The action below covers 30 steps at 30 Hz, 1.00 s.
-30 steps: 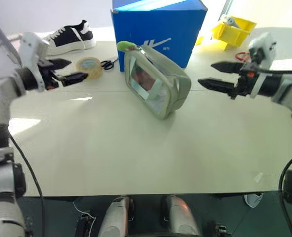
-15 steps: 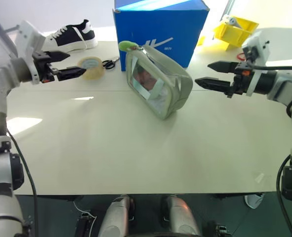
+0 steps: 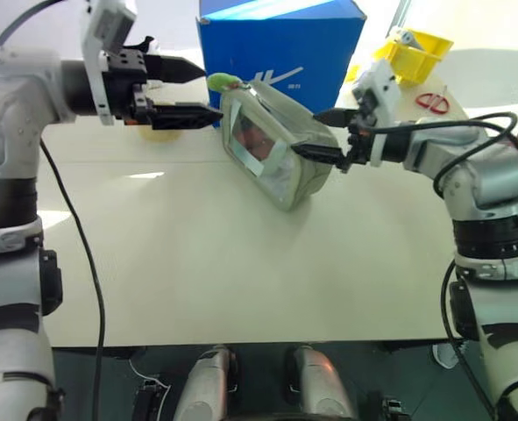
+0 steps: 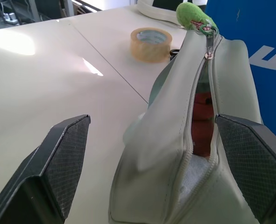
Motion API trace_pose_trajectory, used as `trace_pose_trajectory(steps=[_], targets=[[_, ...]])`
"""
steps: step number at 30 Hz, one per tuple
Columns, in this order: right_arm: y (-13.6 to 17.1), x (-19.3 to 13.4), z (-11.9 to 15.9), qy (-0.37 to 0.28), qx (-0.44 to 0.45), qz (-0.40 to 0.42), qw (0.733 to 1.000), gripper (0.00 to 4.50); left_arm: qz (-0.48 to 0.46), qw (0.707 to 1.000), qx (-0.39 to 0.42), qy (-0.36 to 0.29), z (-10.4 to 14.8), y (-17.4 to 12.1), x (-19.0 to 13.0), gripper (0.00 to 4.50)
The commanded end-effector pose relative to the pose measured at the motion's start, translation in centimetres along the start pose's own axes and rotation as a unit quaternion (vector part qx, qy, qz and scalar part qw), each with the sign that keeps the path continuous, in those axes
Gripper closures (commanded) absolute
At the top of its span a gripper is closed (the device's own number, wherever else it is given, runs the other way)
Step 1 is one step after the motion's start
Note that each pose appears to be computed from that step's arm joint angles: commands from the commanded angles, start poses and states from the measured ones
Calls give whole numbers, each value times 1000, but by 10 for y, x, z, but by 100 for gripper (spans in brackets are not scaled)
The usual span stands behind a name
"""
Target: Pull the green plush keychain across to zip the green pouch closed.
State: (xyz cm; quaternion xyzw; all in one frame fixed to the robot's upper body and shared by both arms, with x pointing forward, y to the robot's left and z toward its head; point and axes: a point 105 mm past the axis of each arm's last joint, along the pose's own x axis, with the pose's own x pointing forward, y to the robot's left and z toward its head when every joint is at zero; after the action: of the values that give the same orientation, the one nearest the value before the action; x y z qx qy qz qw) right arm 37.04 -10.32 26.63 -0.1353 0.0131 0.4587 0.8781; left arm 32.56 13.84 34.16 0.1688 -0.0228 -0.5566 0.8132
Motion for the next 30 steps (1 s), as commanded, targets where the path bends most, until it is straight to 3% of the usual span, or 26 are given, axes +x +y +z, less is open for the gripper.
trace_pose_trajectory(steps=[1, 4, 7, 13, 23, 30], targets=[[7, 11, 11, -11, -52, 0, 999, 5, 15, 1000, 26, -9, 12, -2, -10, 5], [14, 18, 6, -3, -69, 13, 998, 5, 34, 999, 20, 1, 2, 4, -15, 5], [19, 22, -1, 12, -86, 30, 996, 140, 55, 998, 19, 32, -20, 10, -22, 0], [7, 20, -13, 30, -103, 13, 994, 449, 65, 998, 6, 13, -18, 12, -21, 0], [-2, 13, 1, 14, -120, -15, 993, 449, 57, 998, 11, 2, -17, 15, -12, 0], [0, 4, 18, -13, -91, -24, 995, 109, 45, 999, 15, -1, -15, 13, -9, 0]])
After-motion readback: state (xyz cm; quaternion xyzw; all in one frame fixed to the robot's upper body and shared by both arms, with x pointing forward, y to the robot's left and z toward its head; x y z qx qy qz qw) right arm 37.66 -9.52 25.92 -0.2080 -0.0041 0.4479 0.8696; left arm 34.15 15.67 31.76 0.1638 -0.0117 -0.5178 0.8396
